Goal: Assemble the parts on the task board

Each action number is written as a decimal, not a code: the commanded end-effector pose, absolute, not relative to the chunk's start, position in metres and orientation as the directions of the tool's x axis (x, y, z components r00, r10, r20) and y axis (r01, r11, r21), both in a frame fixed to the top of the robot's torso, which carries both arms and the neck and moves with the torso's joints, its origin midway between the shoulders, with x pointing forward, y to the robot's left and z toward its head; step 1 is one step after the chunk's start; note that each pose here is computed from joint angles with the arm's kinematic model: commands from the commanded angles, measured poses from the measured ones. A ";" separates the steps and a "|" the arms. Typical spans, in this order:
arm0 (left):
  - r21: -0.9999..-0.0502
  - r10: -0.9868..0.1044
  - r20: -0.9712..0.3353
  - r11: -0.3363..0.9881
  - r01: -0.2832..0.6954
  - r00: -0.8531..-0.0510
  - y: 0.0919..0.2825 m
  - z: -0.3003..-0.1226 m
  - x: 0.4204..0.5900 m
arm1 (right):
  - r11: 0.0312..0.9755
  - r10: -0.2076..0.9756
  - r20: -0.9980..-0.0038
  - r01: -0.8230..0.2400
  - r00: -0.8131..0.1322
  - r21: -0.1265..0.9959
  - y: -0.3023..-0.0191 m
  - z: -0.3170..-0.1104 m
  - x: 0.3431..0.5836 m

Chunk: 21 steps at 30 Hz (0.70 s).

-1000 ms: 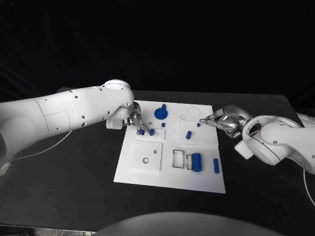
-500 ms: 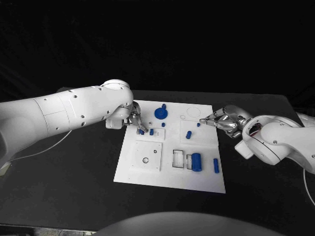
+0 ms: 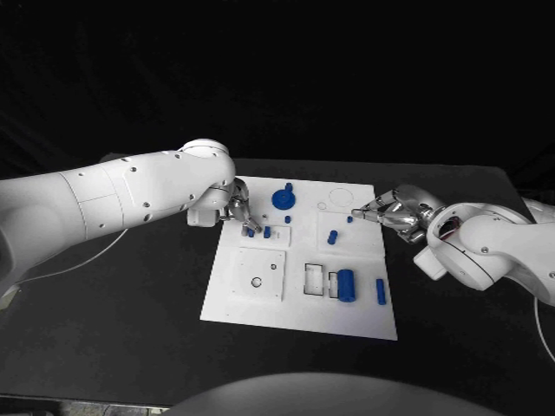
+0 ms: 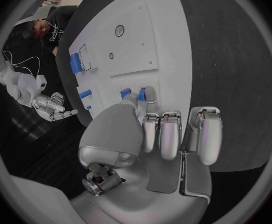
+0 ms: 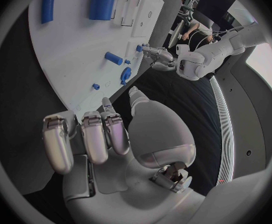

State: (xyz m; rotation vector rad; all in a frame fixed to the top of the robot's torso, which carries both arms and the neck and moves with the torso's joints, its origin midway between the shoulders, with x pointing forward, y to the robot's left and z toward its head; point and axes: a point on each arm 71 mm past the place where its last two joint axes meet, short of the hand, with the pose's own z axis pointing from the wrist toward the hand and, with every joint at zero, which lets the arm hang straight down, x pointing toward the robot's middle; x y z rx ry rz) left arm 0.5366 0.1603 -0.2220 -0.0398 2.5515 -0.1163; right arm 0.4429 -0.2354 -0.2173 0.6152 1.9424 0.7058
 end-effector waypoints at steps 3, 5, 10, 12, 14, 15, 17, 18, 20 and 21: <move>-0.094 -0.039 -0.536 0.995 0.014 -0.843 0.156 -0.223 0.535 | 0.712 0.663 -0.606 0.122 -0.440 0.691 -0.234 -0.218 0.442; -0.090 -0.035 -0.534 0.996 0.015 -0.845 0.156 -0.224 0.535 | 0.712 0.663 -0.606 0.122 -0.440 0.691 -0.234 -0.218 0.442; -0.080 -0.027 -0.528 0.997 0.017 -0.849 0.155 -0.224 0.534 | 0.712 0.663 -0.605 0.122 -0.440 0.691 -0.234 -0.218 0.442; -0.072 -0.024 -0.531 0.997 0.017 -0.847 0.156 -0.224 0.534 | 0.712 0.663 -0.605 0.122 -0.441 0.691 -0.234 -0.218 0.442; -0.062 -0.019 -0.542 0.998 0.018 -0.840 0.157 -0.224 0.535 | 0.712 0.663 -0.605 0.122 -0.441 0.691 -0.234 -0.218 0.442; -0.057 -0.016 -0.550 0.998 0.018 -0.835 0.158 -0.223 0.535 | 0.712 0.663 -0.605 0.122 -0.441 0.691 -0.234 -0.218 0.442; -0.050 -0.015 -0.566 0.999 0.016 -0.824 0.161 -0.222 0.536 | 0.712 0.663 -0.605 0.123 -0.440 0.691 -0.235 -0.218 0.442; -0.049 -0.016 -0.573 0.999 0.014 -0.819 0.162 -0.222 0.536 | 0.713 0.663 -0.606 0.123 -0.440 0.691 -0.235 -0.218 0.442; -0.047 -0.021 -0.587 0.999 0.008 -0.810 0.164 -0.222 0.536 | 0.713 0.663 -0.606 0.123 -0.440 0.691 -0.235 -0.218 0.442; -0.046 -0.024 -0.595 0.999 0.005 -0.803 0.166 -0.221 0.537 | 0.713 0.663 -0.606 0.123 -0.439 0.691 -0.235 -0.218 0.442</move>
